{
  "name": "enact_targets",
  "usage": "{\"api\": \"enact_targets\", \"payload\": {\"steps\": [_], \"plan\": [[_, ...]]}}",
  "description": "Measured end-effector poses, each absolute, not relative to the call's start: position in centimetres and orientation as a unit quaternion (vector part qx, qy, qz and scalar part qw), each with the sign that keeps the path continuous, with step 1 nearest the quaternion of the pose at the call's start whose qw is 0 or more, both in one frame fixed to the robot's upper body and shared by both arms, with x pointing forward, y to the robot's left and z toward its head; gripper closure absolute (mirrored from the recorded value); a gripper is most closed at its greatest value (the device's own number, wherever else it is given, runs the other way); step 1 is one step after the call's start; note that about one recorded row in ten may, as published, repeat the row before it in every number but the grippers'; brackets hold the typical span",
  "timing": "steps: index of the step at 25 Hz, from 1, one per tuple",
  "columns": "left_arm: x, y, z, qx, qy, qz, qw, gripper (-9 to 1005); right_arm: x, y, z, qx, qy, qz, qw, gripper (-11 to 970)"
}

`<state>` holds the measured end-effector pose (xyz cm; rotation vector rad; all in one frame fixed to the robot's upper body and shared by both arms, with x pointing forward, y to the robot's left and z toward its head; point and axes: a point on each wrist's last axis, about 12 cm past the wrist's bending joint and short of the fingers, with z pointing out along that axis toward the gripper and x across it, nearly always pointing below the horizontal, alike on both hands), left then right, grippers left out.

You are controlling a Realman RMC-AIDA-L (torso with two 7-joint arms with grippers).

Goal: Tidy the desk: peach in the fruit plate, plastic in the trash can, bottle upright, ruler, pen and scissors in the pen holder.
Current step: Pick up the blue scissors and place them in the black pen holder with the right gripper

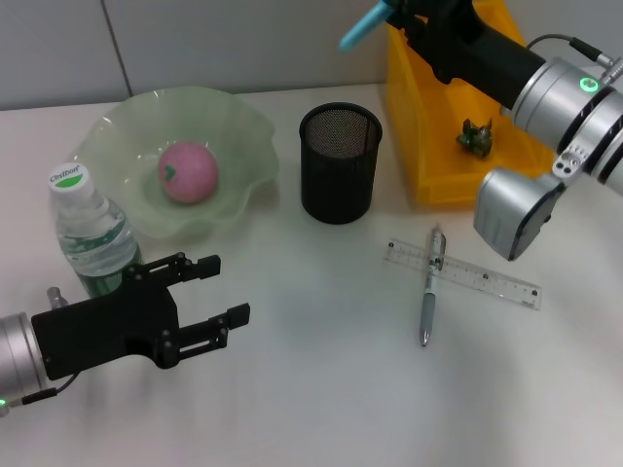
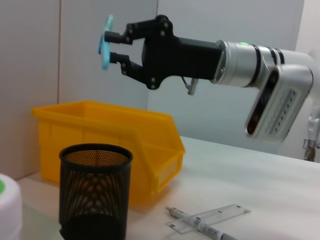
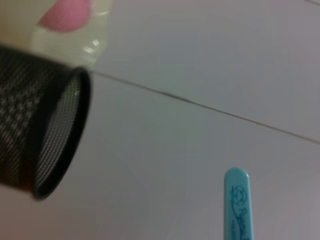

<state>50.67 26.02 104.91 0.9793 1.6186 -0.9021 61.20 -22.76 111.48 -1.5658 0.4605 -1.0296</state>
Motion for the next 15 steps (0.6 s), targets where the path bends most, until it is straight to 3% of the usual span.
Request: {"api": "enact_targets", "payload": {"steps": [5,15], "plan": [[51.1,25.4,104.7,0.414,0.669,-0.364,0.498,284,60.6,-22.7,109.6,-0.695,0.111,-0.505,0.5,748],[51.1,25.2,104.5,0.426,0.663,-0.358,0.502,284,60.2,-21.8,109.0,-0.709,-0.009,-0.562,0.426,748]]}}
